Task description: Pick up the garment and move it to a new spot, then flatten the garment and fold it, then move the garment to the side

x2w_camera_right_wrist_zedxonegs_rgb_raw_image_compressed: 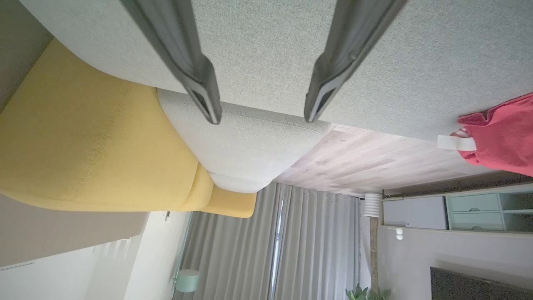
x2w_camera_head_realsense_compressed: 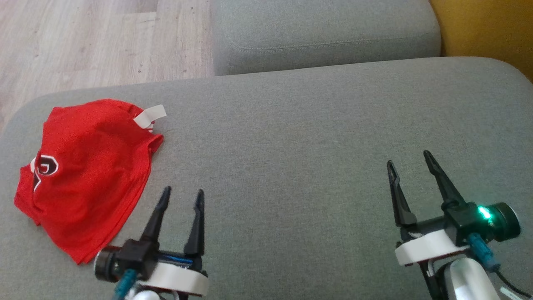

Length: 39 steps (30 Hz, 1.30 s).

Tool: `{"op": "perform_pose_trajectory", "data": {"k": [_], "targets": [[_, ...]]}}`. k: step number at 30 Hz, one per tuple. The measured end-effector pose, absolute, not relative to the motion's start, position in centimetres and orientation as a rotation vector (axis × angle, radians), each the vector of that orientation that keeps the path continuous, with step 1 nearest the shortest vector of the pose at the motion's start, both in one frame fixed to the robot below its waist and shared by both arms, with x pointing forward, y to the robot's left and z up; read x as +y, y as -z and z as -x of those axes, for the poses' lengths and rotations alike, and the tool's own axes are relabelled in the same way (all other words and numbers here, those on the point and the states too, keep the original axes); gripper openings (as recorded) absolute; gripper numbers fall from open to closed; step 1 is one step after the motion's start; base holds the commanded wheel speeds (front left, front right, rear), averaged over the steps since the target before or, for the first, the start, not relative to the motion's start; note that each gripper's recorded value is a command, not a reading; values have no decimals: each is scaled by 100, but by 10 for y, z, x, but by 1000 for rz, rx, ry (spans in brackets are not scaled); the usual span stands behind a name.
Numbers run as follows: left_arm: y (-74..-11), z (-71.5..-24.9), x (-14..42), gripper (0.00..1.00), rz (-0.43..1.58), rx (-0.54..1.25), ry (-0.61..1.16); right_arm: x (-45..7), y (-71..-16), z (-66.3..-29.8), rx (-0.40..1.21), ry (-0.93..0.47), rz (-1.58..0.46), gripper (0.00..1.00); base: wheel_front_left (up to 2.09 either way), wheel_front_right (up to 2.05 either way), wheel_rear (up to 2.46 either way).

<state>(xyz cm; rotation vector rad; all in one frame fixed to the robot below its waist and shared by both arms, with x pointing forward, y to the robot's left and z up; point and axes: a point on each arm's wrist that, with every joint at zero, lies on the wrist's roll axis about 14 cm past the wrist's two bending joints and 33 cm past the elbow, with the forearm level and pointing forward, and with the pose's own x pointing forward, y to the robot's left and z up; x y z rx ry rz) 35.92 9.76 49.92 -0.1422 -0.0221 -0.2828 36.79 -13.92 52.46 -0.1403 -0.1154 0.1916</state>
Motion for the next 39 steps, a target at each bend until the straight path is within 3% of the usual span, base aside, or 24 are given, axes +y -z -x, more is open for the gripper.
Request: {"op": "perform_pose_trajectory", "data": {"k": [12, 24, 39], "targets": [[-499, -353, 83, 100, 40, -47, 342, -125, -538, -368, -178, -235, 168, 100, 0, 0, 0], [-507, -362, 113, 100, 298, -56, 220, -133, -517, -367, -104, -194, -75, 100, 0, 0, 0], [-493, -361, 116, 100, 310, -12, 191, -136, -505, -368, -64, -179, -130, 100, 0, 0, 0]]}}
